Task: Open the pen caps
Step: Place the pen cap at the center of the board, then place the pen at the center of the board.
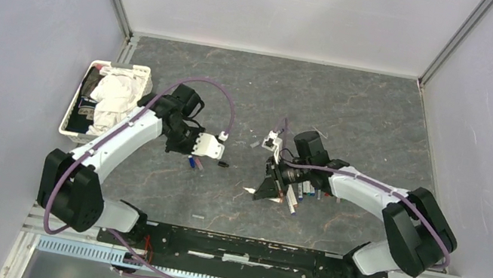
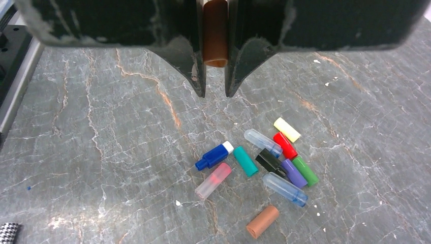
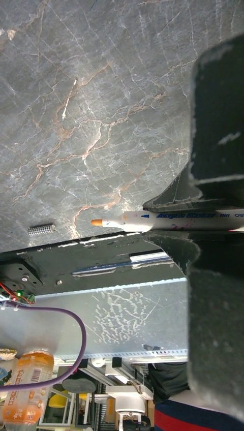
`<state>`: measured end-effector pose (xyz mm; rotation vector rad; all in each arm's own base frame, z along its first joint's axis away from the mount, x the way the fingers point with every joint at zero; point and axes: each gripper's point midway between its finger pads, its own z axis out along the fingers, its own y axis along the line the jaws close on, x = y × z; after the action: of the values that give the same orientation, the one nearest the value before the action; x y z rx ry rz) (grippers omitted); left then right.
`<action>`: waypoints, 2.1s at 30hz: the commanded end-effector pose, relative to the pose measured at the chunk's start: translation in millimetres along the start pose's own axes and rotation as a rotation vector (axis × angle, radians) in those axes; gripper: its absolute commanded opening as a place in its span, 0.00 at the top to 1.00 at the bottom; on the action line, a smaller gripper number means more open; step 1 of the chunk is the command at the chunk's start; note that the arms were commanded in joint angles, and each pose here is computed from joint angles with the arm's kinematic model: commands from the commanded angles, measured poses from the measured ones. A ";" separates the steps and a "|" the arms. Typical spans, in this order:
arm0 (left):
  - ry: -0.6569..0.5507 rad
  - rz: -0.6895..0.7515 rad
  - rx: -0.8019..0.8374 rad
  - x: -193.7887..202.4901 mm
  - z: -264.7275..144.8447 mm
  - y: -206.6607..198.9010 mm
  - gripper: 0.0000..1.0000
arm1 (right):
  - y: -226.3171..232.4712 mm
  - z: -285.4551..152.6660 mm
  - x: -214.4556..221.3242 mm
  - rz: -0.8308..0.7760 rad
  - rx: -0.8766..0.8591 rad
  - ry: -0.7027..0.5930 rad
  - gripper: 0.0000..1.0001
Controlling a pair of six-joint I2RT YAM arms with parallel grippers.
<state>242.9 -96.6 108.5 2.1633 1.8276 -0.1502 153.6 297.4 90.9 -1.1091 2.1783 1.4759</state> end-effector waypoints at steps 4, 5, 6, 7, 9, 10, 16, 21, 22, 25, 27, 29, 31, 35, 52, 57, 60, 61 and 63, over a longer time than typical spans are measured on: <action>-0.152 -0.031 -0.034 -29.9 -7.5 6.8 0.98 | 1.4 -15.4 -24.2 -0.068 0.071 -0.087 1.00; -0.199 -0.067 -0.050 -38.7 -4.8 10.8 0.98 | -12.4 -22.6 -28.0 -0.054 0.159 -0.105 1.00; -0.234 -0.108 -0.055 -44.3 -1.1 12.0 0.98 | -29.1 -31.4 -29.9 -0.033 0.258 -0.122 1.00; -0.268 -0.134 -0.055 -49.8 3.0 12.4 0.96 | -41.0 -41.1 -30.8 -0.013 0.333 -0.141 1.00; -0.304 -0.176 -0.059 -55.3 16.0 12.9 0.94 | -65.9 -64.2 -31.9 0.018 0.522 -0.191 1.00; -0.308 -0.183 -0.065 -57.2 23.6 14.0 0.93 | -73.9 -74.2 -33.0 0.017 0.594 -0.213 1.00; -0.237 -0.227 -0.087 -48.2 66.8 25.9 0.79 | -101.6 -130.6 -23.8 0.057 0.919 -0.341 1.00; -0.182 -0.267 -0.099 -36.0 88.4 33.7 0.67 | -121.7 -157.8 -3.2 0.126 1.086 -0.389 1.00; -0.179 -0.274 -0.104 -35.3 89.4 34.3 0.64 | -125.1 -160.1 -0.1 0.134 1.107 -0.390 1.00; -0.174 -0.290 -0.111 -35.7 86.8 35.8 0.52 | -135.0 -166.7 5.7 0.165 1.167 -0.397 1.00; -0.179 -0.308 -0.110 -38.2 79.6 35.3 0.39 | -139.8 -168.6 6.3 0.170 1.189 -0.412 1.00; -0.193 -0.317 -0.119 -43.0 70.5 38.5 0.26 | -142.9 -169.2 5.3 0.169 1.199 -0.419 1.00; -0.204 -0.350 -0.131 -48.1 58.2 42.2 0.06 | -146.8 -169.1 4.9 0.172 1.208 -0.415 0.97; -0.234 -0.443 -0.168 -59.7 30.4 58.5 0.00 | -155.6 -169.4 6.8 0.176 1.233 -0.410 0.90; -0.321 -0.593 -0.270 -71.4 -60.8 87.7 0.00 | -157.5 -165.2 14.7 0.186 1.222 -0.381 0.68; -0.345 -0.626 -0.261 -72.9 -65.4 86.2 0.00 | -150.0 -170.0 -11.1 0.134 1.203 -0.421 0.67; -0.355 -0.647 -0.279 -68.9 -71.2 89.7 0.00 | -148.5 -168.5 -42.1 0.066 1.171 -0.408 0.59; -0.359 -0.655 -0.286 -67.3 -73.3 90.7 0.00 | -148.8 -165.1 -50.6 0.050 1.149 -0.398 0.56; -0.369 -0.665 -0.290 -64.3 -76.2 91.3 0.00 | -148.5 -155.0 -76.0 -0.003 1.084 -0.385 0.52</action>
<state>309.1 -147.7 181.6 1.2831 2.1489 -0.3299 300.8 132.2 63.0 -0.2701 2.2632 0.1736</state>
